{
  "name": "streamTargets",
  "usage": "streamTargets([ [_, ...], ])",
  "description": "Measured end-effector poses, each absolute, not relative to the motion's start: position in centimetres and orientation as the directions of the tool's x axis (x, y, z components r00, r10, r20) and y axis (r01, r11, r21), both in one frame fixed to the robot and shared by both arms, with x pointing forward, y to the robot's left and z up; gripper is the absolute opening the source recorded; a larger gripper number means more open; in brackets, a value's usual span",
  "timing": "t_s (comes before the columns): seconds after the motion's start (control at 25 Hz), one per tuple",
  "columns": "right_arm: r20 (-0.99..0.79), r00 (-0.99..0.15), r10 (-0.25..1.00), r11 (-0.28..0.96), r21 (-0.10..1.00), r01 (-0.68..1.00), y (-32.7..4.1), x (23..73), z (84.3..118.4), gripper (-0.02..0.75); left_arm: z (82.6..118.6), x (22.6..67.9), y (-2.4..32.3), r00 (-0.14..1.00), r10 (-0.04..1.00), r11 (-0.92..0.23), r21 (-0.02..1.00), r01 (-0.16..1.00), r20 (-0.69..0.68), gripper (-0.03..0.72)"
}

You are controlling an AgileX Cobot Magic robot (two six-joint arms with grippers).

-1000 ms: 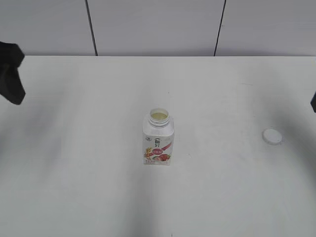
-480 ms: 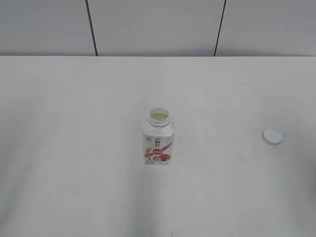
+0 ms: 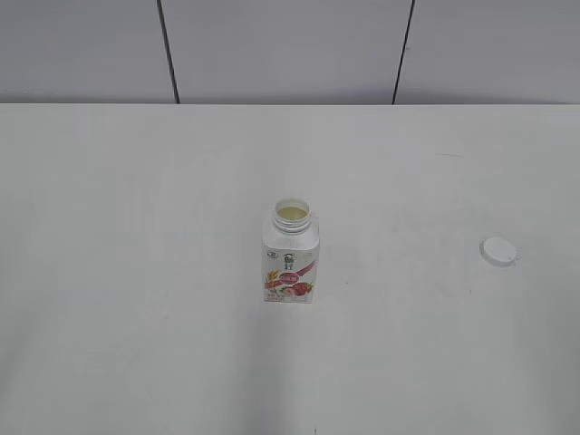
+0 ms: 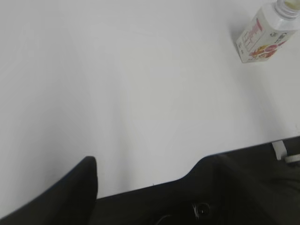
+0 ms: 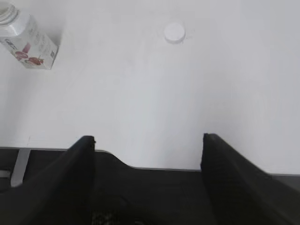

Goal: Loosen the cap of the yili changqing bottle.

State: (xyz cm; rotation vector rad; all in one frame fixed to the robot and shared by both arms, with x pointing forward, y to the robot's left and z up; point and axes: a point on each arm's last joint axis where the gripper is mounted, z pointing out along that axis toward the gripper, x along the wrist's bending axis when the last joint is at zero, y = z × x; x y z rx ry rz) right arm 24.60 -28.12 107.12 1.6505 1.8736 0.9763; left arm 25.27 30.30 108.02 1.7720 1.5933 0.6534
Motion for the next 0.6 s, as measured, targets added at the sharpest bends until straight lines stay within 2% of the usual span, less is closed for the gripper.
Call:
streamTargets([
  [0.16,0.094,-0.191,0.977,0.029,0.831,0.556,-28.2,22.2,105.9,0.554,107.4,22.6,30.8,0.187,0.981,-0.061,0.836,0.545,-0.051,0.469],
  [0.28,0.089,-0.194,0.977,0.029,0.846,0.533,-28.2,21.7,105.7,0.554,107.2,21.2,31.0,0.221,0.974,-0.067,0.872,0.484,-0.047,0.469],
  [0.48,0.081,-0.203,0.976,0.04,0.847,0.53,-28.2,21.6,105.7,0.554,106.0,21.8,30.8,0.229,0.973,-0.091,0.853,0.513,-0.034,0.468],
  [0.6,0.056,-0.236,0.97,0.077,0.851,0.52,-28.0,21.6,105.7,0.554,106.0,22.2,30.6,0.241,0.97,-0.087,0.874,0.479,-0.036,0.468],
])
